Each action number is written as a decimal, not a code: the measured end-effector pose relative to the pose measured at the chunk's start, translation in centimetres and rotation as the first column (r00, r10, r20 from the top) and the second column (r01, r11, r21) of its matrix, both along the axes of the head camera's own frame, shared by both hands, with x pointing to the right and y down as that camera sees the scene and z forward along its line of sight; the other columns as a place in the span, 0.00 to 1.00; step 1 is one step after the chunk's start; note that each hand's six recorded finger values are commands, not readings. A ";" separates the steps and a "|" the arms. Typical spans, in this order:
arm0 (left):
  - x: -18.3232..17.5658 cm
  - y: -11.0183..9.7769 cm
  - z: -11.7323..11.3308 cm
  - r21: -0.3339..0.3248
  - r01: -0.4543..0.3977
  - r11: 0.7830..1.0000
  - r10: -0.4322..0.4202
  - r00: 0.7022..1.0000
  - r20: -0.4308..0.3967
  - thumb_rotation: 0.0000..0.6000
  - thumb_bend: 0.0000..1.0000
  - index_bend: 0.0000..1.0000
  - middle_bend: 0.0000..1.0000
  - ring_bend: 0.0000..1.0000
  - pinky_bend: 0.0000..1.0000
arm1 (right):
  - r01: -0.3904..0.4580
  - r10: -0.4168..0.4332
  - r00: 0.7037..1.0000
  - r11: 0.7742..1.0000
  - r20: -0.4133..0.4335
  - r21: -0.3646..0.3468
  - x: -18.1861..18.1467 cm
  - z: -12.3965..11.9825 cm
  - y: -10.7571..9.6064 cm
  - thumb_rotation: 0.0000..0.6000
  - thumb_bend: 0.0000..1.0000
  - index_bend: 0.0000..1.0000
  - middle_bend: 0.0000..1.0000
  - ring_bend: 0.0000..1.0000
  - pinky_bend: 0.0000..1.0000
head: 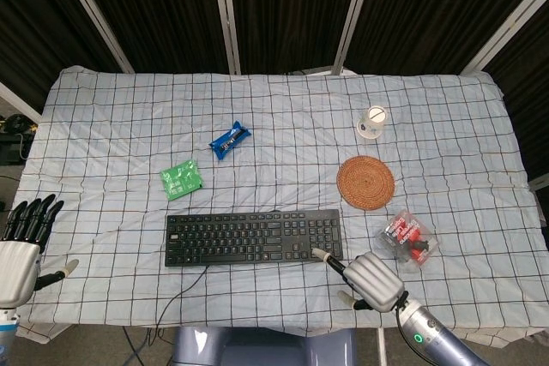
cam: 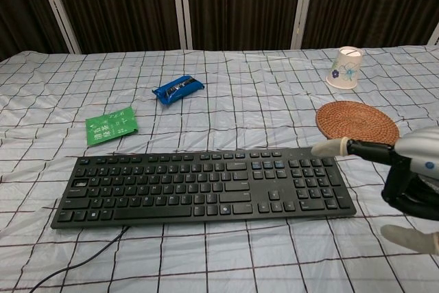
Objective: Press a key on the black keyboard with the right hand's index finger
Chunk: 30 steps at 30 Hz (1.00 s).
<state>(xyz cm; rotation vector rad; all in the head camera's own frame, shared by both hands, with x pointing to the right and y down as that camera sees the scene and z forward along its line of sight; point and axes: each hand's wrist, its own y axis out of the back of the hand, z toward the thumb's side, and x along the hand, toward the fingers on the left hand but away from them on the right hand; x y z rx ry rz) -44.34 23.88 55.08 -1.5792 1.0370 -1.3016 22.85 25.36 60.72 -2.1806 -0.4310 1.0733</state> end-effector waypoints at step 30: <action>-0.4 -0.4 -0.4 0.013 0.010 1.000 -0.010 1.000 0.000 1.00 0.04 0.00 0.00 0.00 0.00 | -0.062 0.056 0.997 0.992 -0.056 -0.113 -3.0 6.2 2.4 1.00 0.39 0.11 0.88 0.83 0.70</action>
